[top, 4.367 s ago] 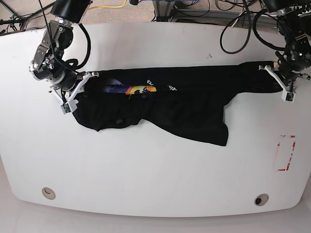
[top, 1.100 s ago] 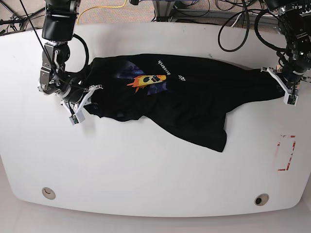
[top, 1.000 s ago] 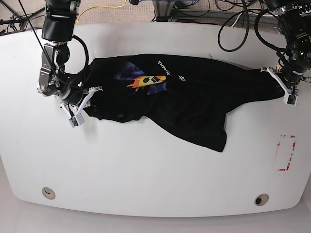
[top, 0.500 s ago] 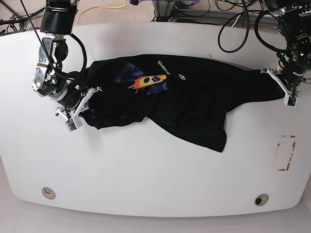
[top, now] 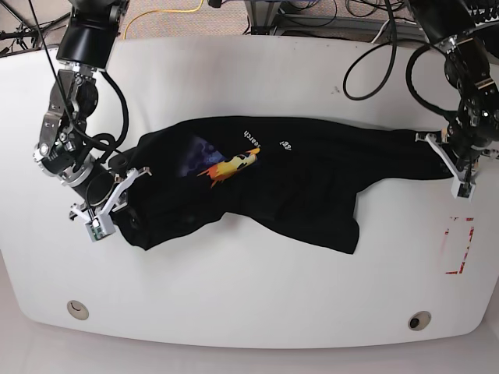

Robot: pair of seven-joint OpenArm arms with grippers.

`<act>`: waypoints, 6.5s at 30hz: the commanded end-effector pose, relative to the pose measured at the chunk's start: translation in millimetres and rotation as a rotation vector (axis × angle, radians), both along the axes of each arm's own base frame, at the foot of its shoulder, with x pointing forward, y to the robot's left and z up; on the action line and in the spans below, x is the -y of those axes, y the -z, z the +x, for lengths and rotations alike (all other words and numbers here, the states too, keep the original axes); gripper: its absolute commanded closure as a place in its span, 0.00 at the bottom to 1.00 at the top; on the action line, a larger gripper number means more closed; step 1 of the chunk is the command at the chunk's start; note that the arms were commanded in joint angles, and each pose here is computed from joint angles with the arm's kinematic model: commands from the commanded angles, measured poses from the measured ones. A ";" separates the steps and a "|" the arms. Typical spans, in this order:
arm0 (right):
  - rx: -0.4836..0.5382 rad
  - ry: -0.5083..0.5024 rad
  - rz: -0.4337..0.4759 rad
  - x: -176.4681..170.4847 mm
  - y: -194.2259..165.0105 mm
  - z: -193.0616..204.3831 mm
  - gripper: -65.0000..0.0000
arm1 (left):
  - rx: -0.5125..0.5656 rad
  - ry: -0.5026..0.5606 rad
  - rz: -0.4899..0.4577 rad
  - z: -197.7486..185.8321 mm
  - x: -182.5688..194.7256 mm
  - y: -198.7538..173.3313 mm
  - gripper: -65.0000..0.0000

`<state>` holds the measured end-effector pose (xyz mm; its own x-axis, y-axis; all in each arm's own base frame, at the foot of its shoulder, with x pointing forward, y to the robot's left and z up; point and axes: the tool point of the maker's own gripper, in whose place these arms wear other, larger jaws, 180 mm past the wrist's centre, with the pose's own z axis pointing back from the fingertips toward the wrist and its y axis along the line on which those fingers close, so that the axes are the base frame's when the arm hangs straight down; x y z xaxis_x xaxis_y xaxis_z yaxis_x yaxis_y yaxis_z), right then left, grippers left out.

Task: Fold the T-shirt properly
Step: 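Lift the shirt with both grippers and swing it up off the table, then lay the shirt down and drag both grippers toward the robot, then move the right gripper along the shirt edge to a new grasp point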

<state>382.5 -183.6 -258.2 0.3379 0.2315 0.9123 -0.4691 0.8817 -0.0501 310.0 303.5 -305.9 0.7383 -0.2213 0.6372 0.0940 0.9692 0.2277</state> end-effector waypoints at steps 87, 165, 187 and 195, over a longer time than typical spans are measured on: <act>-0.246 0.228 0.193 83.4 43.8 -137.5 1.00 | -0.122 0.130 0.111 -65.9 -14.6 4.2 0.98; -0.372 -0.110 -0.092 -66.7 102.6 -100.9 0.07 | -0.488 0.070 0.185 -161.1 -61.4 67.0 0.98; -0.410 -0.215 -0.098 -112.9 125.0 -57.8 0.17 | -0.488 0.069 0.183 -161.2 -60.9 67.3 0.98; -0.445 -0.207 -0.055 -113.6 139.6 -48.0 0.29 | -0.488 0.069 0.183 -161.2 -60.9 67.3 0.98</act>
